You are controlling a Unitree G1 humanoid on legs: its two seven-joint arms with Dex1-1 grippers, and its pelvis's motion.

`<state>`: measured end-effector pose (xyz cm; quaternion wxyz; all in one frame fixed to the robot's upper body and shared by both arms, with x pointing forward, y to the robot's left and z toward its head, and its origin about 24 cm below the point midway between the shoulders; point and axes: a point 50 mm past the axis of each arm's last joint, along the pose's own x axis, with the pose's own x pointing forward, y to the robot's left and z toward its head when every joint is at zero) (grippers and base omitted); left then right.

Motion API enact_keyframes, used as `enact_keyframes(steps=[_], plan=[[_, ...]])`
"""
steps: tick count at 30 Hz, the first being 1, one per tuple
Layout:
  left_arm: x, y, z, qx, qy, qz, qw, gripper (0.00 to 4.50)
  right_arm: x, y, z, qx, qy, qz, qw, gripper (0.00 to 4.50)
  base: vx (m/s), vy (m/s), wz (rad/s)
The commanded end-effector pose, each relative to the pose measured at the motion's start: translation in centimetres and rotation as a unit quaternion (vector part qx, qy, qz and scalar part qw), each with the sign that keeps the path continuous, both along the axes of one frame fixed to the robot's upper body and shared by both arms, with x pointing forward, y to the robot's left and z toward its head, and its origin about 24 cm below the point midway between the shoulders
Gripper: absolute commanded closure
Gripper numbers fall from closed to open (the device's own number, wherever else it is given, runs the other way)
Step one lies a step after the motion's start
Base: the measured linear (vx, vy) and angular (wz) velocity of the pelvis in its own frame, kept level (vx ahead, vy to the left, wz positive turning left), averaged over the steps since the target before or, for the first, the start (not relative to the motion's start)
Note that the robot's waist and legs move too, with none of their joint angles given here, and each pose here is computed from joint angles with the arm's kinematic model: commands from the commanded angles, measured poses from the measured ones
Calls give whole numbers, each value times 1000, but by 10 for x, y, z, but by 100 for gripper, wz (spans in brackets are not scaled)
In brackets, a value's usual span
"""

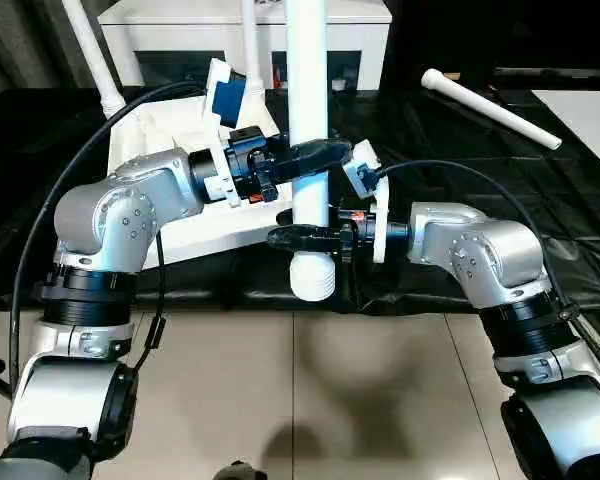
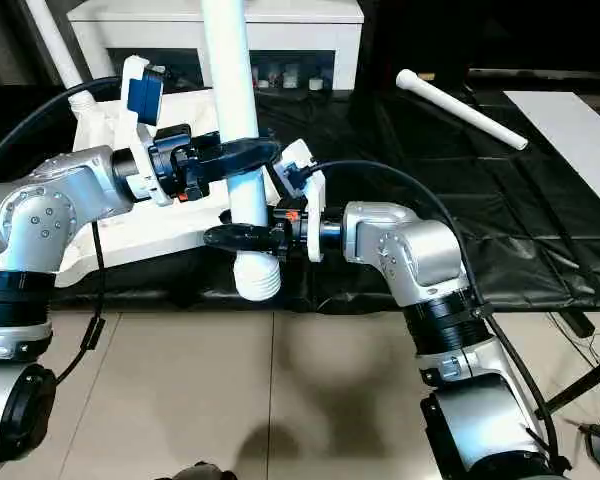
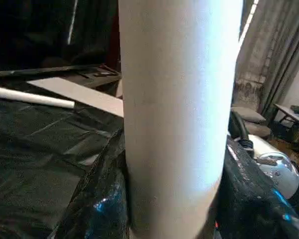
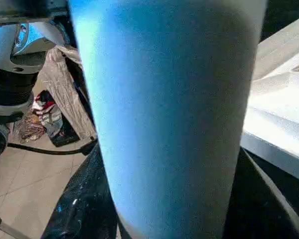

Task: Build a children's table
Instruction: Move to table

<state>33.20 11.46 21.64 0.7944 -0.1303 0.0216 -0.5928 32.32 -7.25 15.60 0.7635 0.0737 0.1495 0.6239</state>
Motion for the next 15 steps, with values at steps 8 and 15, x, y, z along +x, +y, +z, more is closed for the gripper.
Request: enact_keyframes(steps=[8, 15], plan=[[-3, 11, 5, 1, 0, 27, 1000, 150, 4, -14, 6, 18, -8, -48, 999, 262, 0, 0, 0], [-7, 23, 9, 18, -40, 117, 992, 102, 9, -41, 9, 6, -29, -124, 992, 263, 0, 0, 0]])
